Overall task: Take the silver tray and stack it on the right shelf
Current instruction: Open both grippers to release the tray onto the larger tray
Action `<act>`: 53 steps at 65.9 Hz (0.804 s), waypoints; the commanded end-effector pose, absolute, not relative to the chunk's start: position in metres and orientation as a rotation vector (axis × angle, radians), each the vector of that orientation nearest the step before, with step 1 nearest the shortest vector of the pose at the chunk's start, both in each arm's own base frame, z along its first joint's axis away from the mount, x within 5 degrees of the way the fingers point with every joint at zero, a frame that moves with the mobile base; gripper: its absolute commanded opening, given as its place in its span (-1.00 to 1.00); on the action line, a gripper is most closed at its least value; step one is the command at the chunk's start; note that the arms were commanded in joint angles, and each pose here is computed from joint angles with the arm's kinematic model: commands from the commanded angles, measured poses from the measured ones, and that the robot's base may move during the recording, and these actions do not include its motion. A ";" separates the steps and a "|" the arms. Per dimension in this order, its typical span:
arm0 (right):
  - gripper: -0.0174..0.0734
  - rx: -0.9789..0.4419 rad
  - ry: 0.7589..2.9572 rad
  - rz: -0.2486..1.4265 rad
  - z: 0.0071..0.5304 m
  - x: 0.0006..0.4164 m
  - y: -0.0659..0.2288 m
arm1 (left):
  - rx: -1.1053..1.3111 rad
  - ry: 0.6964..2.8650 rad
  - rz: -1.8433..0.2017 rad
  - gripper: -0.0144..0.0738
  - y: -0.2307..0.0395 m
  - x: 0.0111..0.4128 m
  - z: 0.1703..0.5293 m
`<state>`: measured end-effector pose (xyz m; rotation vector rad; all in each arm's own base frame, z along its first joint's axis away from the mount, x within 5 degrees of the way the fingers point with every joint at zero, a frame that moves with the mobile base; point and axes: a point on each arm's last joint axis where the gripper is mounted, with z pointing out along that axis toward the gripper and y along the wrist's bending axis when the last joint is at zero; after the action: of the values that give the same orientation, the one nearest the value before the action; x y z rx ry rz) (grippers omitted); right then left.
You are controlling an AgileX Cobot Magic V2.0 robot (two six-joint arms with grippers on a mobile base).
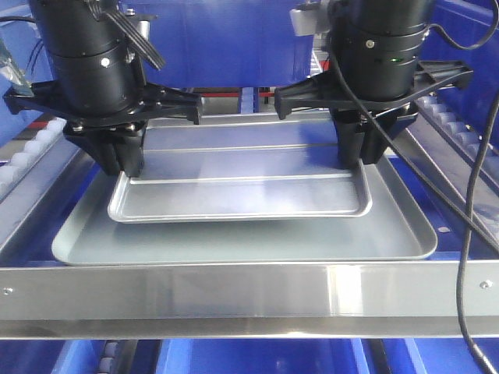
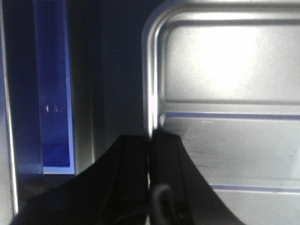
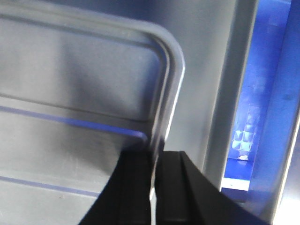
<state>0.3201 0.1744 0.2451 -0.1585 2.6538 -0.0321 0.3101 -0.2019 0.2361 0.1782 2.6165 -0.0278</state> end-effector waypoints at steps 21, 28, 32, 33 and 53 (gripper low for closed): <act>0.41 -0.219 2.544 -0.050 0.275 0.322 0.170 | 0.222 2.512 -0.041 -0.26 -0.199 0.313 0.262; 0.46 -0.218 2.549 -0.055 0.275 0.322 0.170 | 0.216 2.518 -0.045 0.14 -0.199 0.313 0.262; 0.46 -0.217 2.549 -0.055 0.275 0.322 0.170 | 0.214 2.524 -0.039 0.29 -0.198 0.313 0.261; 0.46 -0.217 2.549 -0.055 0.275 0.322 0.170 | 0.214 2.526 -0.037 0.32 -0.198 0.313 0.261; 0.45 -0.204 2.509 -0.028 0.292 0.315 0.166 | 0.233 2.581 0.079 0.38 -0.192 0.311 0.289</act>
<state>0.3185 0.1712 0.2504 -0.1988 2.6452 -0.0720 0.3125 -0.1965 0.2493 0.2141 2.6489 0.0883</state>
